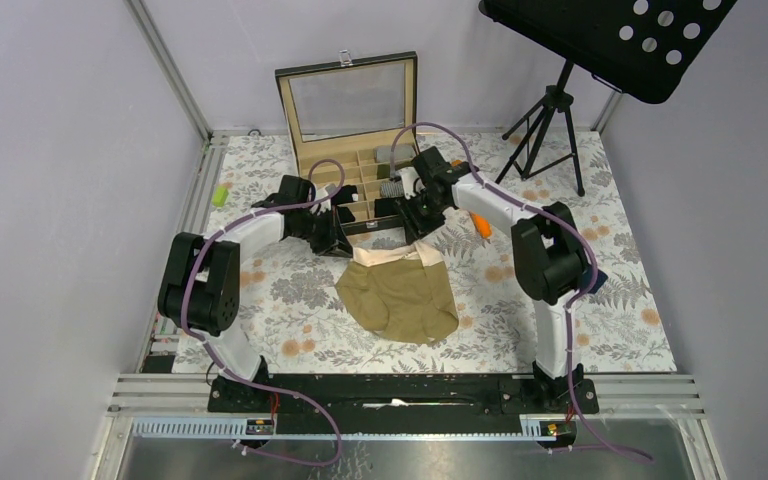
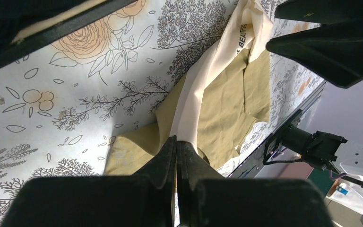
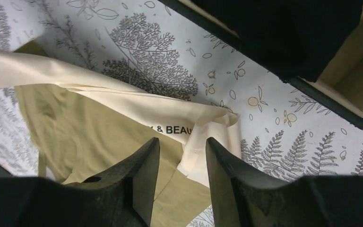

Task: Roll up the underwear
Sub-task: Flatten out the underwear at the corner of the board.

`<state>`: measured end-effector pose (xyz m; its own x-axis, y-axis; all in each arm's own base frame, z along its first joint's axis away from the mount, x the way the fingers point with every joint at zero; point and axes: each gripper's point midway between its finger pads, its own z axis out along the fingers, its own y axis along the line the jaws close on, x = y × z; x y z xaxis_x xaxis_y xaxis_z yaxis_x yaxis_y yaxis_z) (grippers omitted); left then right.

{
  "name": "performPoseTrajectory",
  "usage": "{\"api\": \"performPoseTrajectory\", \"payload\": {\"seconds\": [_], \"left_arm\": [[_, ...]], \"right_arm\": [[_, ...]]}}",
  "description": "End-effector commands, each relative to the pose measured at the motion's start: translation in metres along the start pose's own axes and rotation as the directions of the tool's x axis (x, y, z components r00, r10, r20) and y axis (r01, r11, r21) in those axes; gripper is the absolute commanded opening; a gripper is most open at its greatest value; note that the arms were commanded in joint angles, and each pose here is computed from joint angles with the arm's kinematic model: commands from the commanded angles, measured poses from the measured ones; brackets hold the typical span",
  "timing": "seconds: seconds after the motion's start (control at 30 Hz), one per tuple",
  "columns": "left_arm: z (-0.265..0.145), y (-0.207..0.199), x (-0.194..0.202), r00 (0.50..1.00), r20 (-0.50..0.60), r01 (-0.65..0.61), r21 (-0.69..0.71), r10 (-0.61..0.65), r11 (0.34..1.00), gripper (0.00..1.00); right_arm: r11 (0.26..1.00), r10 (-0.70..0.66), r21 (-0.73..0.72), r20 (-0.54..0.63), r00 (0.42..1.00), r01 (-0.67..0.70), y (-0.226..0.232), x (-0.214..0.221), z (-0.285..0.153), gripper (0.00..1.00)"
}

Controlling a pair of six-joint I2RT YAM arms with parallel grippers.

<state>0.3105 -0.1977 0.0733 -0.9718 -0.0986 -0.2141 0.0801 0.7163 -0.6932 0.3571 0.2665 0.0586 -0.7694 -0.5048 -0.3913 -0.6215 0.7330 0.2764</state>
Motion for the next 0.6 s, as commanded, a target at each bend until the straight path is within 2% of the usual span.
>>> {"api": "performPoseTrajectory", "payload": {"seconds": [0.0,0.43,0.57], "left_arm": [[-0.011,-0.017,-0.02,0.994,0.088,-0.071,0.025,0.069,0.997,0.0],[-0.011,-0.017,-0.021,0.993,0.1,-0.073,0.024,0.07,0.997,0.0],[-0.011,-0.016,-0.022,0.992,0.102,-0.075,0.019,0.073,0.997,0.0]], "right_arm": [[0.993,0.017,0.118,0.024,1.0,-0.02,-0.01,-0.013,0.001,0.48],[0.991,-0.009,0.13,-0.018,1.0,0.011,-0.009,-0.007,0.026,0.44],[0.989,-0.014,0.15,-0.022,1.0,0.017,-0.013,-0.009,0.029,0.36]]}}
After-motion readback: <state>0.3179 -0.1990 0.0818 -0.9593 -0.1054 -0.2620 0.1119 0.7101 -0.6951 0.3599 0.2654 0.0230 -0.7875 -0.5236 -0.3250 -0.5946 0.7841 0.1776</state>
